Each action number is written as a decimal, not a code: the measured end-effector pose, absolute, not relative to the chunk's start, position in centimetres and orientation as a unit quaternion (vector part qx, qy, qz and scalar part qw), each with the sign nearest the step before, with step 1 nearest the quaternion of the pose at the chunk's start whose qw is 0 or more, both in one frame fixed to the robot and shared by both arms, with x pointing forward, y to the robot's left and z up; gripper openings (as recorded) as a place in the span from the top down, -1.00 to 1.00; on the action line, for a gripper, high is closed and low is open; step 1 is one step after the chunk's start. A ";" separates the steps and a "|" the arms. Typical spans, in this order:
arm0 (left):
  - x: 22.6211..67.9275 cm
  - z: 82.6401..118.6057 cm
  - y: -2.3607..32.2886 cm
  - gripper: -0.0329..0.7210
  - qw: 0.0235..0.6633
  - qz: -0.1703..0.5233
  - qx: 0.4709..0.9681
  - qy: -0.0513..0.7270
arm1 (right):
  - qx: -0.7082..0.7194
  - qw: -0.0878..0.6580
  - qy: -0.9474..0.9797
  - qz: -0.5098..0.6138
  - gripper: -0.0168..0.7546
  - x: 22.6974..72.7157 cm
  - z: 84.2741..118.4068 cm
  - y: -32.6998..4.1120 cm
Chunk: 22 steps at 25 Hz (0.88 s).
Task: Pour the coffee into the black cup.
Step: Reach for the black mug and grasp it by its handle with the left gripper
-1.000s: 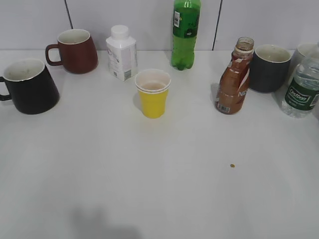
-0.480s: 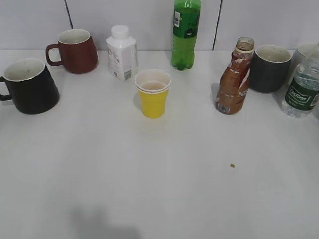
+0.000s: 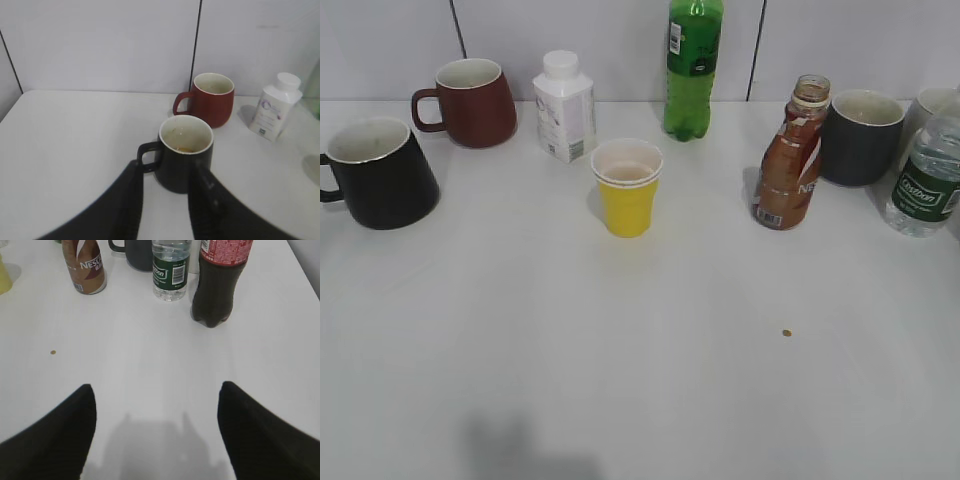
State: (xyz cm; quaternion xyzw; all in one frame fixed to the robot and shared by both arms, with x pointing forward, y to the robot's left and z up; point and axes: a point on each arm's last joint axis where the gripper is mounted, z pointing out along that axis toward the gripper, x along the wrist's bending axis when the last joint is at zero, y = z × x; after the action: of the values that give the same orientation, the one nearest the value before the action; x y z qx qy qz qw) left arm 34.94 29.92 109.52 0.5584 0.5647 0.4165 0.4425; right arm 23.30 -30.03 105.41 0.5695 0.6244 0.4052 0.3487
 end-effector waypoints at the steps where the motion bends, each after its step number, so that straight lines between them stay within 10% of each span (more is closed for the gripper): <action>1: 35.4 109.1 29.9 0.27 0.444 0.419 0.556 0.564 | 0.569 0.349 0.624 0.405 -0.57 23.3 105.4 -30.0; 22: 38.9 101.7 30.2 0.19 0.449 0.438 0.536 0.565 | 0.569 0.349 0.624 0.405 -0.57 23.3 105.4 -30.0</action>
State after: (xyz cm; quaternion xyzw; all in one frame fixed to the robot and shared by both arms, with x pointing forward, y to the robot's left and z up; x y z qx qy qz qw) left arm 38.88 30.24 101.67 0.5360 0.5647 0.4380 0.4494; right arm 23.30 -30.03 105.41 0.5695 0.6244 0.4052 0.3487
